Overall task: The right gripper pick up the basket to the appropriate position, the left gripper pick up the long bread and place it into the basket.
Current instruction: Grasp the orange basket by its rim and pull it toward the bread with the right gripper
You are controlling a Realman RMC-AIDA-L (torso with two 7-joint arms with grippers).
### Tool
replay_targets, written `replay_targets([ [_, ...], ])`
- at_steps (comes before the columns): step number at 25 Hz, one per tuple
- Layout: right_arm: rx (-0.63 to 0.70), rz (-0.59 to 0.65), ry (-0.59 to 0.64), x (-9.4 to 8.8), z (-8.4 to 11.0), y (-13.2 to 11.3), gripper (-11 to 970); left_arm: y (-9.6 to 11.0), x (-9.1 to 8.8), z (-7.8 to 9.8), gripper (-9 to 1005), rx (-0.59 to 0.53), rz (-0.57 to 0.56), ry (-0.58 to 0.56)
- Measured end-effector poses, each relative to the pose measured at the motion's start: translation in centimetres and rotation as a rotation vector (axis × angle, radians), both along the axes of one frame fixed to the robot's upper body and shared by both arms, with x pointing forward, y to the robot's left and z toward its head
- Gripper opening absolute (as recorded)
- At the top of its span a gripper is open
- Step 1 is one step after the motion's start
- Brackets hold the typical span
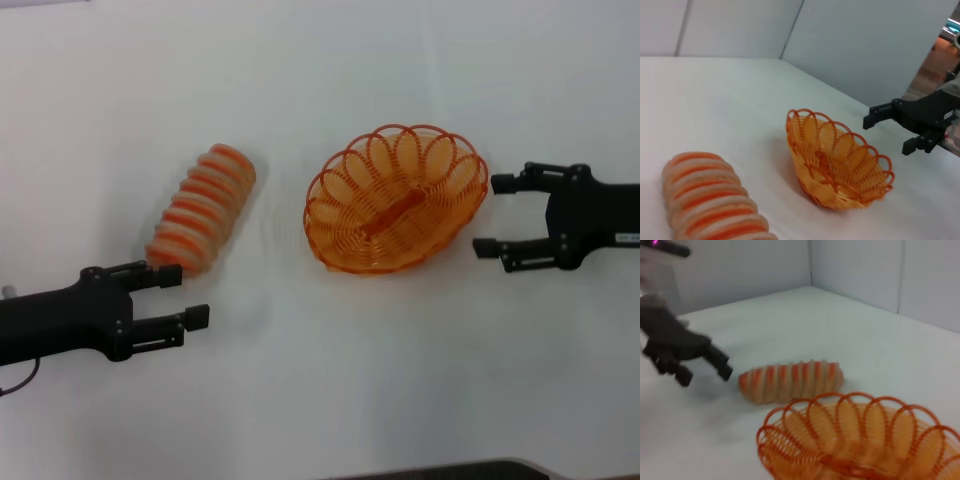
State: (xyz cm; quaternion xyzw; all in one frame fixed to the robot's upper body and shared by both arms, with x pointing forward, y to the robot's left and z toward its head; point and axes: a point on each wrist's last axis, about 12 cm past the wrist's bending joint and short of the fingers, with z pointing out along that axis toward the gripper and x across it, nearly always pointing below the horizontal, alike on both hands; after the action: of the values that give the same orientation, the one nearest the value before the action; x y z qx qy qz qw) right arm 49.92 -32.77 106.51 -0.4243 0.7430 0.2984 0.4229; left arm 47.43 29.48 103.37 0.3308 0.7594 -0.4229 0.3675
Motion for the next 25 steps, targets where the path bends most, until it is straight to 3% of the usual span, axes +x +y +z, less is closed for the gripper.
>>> replay_targets([
  [8,0.144,-0.151,0.094,1.8,2.3,-1.2,925,0.5,0.1,0.2,760,-0.024,0.048,-0.014],
  [17,0.255,-0.278,0.327,6.0,6.1,-1.2,923,0.5,0.1,0.4,761,-0.039,0.060,-0.024],
  [21,0.242,-0.313,0.403,7.9,7.2,-0.5,922,0.6,0.1,0.4,761,-0.044,0.074,-0.033],
  [25,0.126,-0.363,0.458,9.8,7.4,0.4,921,0.8,0.1,0.6,761,-0.037,0.076,-0.044],
])
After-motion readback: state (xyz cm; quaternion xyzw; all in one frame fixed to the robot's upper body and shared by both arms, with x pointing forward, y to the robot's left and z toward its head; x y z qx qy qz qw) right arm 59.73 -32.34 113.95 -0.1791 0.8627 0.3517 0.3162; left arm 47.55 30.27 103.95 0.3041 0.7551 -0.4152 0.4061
